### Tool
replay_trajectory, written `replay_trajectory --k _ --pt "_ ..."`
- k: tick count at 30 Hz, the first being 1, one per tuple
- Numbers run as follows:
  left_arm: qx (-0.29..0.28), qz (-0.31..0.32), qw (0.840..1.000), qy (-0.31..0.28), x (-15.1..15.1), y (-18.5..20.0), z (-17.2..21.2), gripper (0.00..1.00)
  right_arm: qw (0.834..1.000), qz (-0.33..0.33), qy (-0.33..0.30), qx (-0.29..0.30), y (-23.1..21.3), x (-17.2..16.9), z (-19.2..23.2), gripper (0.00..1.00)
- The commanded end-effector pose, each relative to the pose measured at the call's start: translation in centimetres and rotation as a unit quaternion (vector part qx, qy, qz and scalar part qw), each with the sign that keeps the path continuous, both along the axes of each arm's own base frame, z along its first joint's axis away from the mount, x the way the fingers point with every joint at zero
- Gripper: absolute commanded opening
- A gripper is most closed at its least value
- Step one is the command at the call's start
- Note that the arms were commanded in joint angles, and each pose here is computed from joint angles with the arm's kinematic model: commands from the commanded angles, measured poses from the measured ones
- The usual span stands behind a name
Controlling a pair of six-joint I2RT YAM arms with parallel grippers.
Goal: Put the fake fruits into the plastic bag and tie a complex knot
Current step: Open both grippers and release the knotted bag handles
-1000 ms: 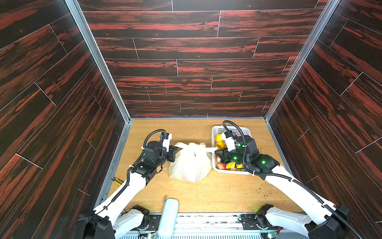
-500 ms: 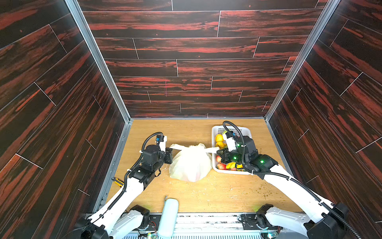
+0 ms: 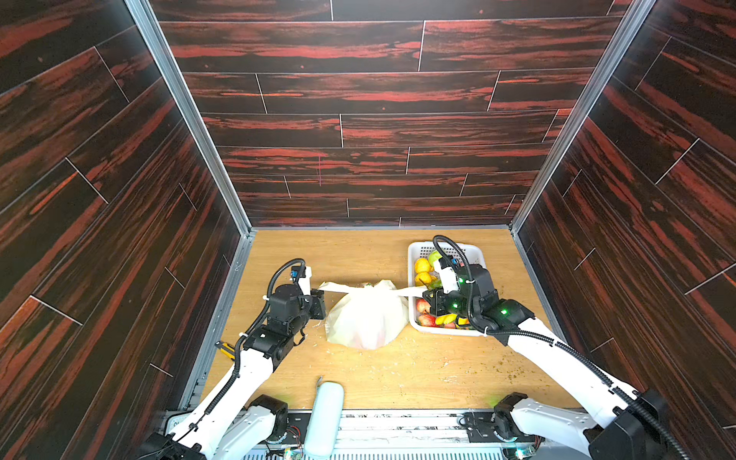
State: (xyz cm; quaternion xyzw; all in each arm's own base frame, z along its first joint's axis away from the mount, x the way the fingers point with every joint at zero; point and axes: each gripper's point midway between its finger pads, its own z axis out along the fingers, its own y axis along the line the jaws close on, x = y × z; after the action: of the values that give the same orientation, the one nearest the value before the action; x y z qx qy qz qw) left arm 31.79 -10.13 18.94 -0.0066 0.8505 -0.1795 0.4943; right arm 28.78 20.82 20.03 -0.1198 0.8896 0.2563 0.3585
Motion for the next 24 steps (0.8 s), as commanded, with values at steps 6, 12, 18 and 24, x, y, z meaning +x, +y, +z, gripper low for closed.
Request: replay_trajectory --k 6,12,18,24 --pt "0.011 0.14 0.99 0.025 0.4 6.2 -2.3 0.0 0.989 -0.106 0.041 -0.091 -6.6 1.4 -5.3 0.0" --pt "0.009 0.169 0.984 0.048 0.2 7.4 -4.1 0.0 0.985 -0.127 0.052 -0.104 -8.5 1.6 -6.7 0.0" --pt "0.003 0.191 0.98 0.064 0.1 8.2 -5.8 0.0 0.982 -0.137 0.062 -0.117 -9.6 1.6 -7.9 0.0" --pt "-0.019 0.176 0.982 0.064 0.5 7.4 -5.5 0.0 0.984 -0.132 0.059 -0.109 -9.3 1.7 -7.6 0.0"
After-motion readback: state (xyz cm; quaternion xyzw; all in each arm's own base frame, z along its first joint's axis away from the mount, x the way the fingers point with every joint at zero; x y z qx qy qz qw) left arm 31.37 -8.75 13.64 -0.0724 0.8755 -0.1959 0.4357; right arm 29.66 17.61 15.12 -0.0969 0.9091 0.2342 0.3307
